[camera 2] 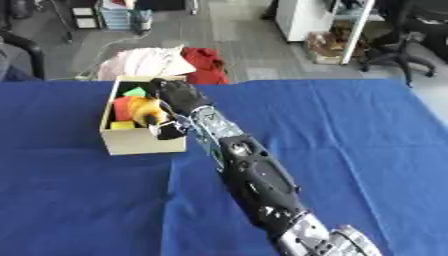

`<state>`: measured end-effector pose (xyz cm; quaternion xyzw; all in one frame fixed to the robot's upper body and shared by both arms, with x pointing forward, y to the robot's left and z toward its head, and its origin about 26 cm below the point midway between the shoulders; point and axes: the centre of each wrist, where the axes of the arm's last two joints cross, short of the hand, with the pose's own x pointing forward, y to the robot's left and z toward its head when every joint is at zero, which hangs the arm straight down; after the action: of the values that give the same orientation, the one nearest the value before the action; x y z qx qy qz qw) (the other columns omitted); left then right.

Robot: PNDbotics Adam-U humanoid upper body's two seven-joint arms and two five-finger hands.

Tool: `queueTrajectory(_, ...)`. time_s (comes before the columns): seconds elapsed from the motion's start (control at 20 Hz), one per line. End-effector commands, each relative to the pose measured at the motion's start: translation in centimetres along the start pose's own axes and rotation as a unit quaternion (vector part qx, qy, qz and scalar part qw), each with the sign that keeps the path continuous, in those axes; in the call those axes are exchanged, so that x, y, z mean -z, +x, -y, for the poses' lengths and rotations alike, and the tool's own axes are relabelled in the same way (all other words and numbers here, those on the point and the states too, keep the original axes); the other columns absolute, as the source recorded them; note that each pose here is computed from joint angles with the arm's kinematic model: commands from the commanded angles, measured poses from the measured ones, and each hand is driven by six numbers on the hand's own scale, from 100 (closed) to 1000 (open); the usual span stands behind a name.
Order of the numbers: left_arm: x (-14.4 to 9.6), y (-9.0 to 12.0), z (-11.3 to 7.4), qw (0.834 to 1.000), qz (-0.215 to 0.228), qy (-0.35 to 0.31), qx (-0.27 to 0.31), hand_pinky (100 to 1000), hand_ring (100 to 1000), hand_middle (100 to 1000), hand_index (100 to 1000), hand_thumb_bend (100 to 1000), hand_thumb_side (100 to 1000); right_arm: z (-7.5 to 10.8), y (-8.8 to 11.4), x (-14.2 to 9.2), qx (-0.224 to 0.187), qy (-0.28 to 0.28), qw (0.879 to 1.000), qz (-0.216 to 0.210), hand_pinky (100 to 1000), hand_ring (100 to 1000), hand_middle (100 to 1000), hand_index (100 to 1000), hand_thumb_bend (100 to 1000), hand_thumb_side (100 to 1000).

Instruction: Pick up objects on the table and place them in the box.

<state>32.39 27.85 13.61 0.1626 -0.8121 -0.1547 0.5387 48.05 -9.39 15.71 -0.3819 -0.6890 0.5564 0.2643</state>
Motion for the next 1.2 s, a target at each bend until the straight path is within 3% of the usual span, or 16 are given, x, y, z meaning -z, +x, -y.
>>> queueTrajectory(0.05, 0.4, 0.8, -0.4, 1.0, 0.016, 0.001, 0.002, 877, 695, 687, 717, 429, 453, 2.0, -0.2, 0.8, -0.036, -0.02, 0.999, -0.007, 874, 845, 980, 1000, 190, 580)
queueTrajectory(0.2, 0.4, 0.8, -0.4, 1.0, 0.015, 0.001, 0.002, 877, 695, 687, 717, 429, 453, 2.3, -0.1, 0.8, -0.043, -0.022, 0.999, -0.01, 874, 845, 980, 1000, 190, 580)
queueTrajectory(0.25, 0.3, 0.7, -0.4, 1.0, 0.014, 0.003, 0.003, 878, 695, 687, 718, 425, 454, 2.9, -0.4, 0.9, -0.045, -0.031, 0.998, -0.015, 897, 892, 1000, 1000, 259, 582)
queueTrajectory(0.3, 0.3, 0.7, -0.5, 1.0, 0.013, 0.004, 0.004, 878, 695, 687, 718, 425, 454, 3.8, -1.1, 0.8, -0.048, -0.05, 0.997, -0.027, 896, 891, 1000, 1000, 257, 579)
queueTrajectory(0.5, 0.2, 0.5, -0.6, 1.0, 0.009, 0.007, 0.005, 878, 695, 687, 717, 424, 455, 6.3, -1.8, 0.5, -0.038, -0.123, 0.99, -0.058, 891, 853, 997, 1000, 100, 511)
queueTrajectory(0.8, -0.3, -0.2, -1.0, 1.0, -0.005, 0.02, 0.01, 878, 695, 686, 716, 424, 454, 9.2, -3.7, -1.5, -0.031, -0.203, 0.978, -0.036, 870, 793, 920, 1000, 100, 407)
queueTrajectory(0.95, -0.5, -0.5, -1.3, 1.0, -0.01, 0.027, 0.013, 878, 694, 686, 716, 424, 453, 9.3, -5.0, -3.5, -0.024, -0.239, 0.97, -0.031, 859, 766, 888, 1000, 100, 425)
queueTrajectory(1.0, -0.5, -0.5, -1.4, 0.999, -0.01, 0.029, 0.014, 877, 694, 686, 715, 436, 457, 9.2, -5.3, -4.2, -0.019, -0.25, 0.967, -0.032, 854, 757, 873, 994, 100, 498)
queueTrajectory(1.05, -0.5, -0.5, -1.5, 0.999, -0.01, 0.033, 0.015, 877, 694, 685, 715, 423, 450, 9.0, -5.6, -4.9, -0.012, -0.262, 0.964, -0.039, 853, 751, 863, 987, 100, 448)
queueTrajectory(1.2, -0.6, -0.5, -1.7, 0.999, -0.011, 0.042, 0.017, 876, 692, 683, 713, 422, 448, 8.3, -6.2, -7.0, 0.016, -0.289, 0.955, -0.071, 848, 727, 825, 958, 100, 522)
